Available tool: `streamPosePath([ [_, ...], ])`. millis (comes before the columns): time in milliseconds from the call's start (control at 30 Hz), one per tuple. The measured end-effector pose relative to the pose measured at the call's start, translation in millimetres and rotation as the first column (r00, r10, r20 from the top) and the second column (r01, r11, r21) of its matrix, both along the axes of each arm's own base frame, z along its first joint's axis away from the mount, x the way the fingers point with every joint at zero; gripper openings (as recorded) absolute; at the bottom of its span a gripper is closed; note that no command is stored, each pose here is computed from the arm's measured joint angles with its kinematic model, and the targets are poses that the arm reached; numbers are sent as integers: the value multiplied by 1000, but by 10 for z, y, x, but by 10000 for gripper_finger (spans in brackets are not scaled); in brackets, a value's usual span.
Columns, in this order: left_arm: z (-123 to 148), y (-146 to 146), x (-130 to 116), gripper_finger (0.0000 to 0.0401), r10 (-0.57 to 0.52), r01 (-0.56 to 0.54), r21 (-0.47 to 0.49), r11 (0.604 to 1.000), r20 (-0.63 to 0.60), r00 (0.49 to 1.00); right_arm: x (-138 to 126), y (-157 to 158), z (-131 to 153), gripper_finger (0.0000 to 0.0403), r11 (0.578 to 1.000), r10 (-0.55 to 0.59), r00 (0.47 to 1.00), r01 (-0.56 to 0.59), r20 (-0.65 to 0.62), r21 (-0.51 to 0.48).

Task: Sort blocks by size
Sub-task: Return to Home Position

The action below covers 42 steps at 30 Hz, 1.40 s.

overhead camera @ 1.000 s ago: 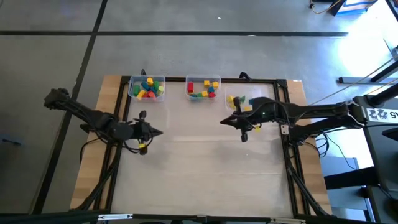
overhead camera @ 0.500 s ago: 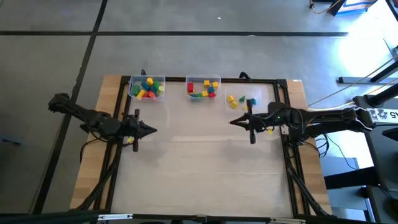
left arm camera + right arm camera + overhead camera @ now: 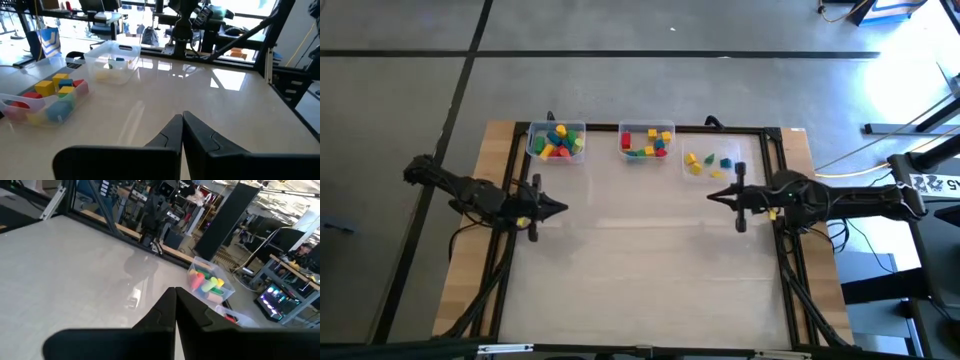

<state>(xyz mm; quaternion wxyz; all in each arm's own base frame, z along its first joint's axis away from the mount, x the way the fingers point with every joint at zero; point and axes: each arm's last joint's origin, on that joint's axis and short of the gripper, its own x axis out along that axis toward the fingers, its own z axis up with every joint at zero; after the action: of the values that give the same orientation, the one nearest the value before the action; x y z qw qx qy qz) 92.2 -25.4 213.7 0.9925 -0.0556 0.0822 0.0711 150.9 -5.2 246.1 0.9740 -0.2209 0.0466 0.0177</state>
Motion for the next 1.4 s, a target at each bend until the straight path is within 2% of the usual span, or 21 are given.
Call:
streamPosePath([
  [567, 16, 12, -29, 5, -1, 1, -4, 1000, 22, 1000, -449, 12, -419, 10, 998, -34, 988, 25, 153, 60],
  [867, 16, 12, -28, 5, -1, 1, -4, 1000, 22, 1000, -519, 7, -616, 10, 996, -66, 983, 56, 174, 62],
  [1000, 16, 12, -28, 5, -1, 1, -4, 1000, 22, 1000, -524, -10, -733, 10, 991, -123, 981, 113, 149, 69],
  [1233, 16, 12, -28, 5, -2, 2, -3, 1000, 23, 1000, -540, -18, -752, 10, 986, -156, 978, 146, 141, 83],
  [1400, -112, -1, -15, 5, -29, 29, -1, 1000, 18, 999, -535, -17, -765, 10, 987, -152, 980, 142, 130, 79],
])
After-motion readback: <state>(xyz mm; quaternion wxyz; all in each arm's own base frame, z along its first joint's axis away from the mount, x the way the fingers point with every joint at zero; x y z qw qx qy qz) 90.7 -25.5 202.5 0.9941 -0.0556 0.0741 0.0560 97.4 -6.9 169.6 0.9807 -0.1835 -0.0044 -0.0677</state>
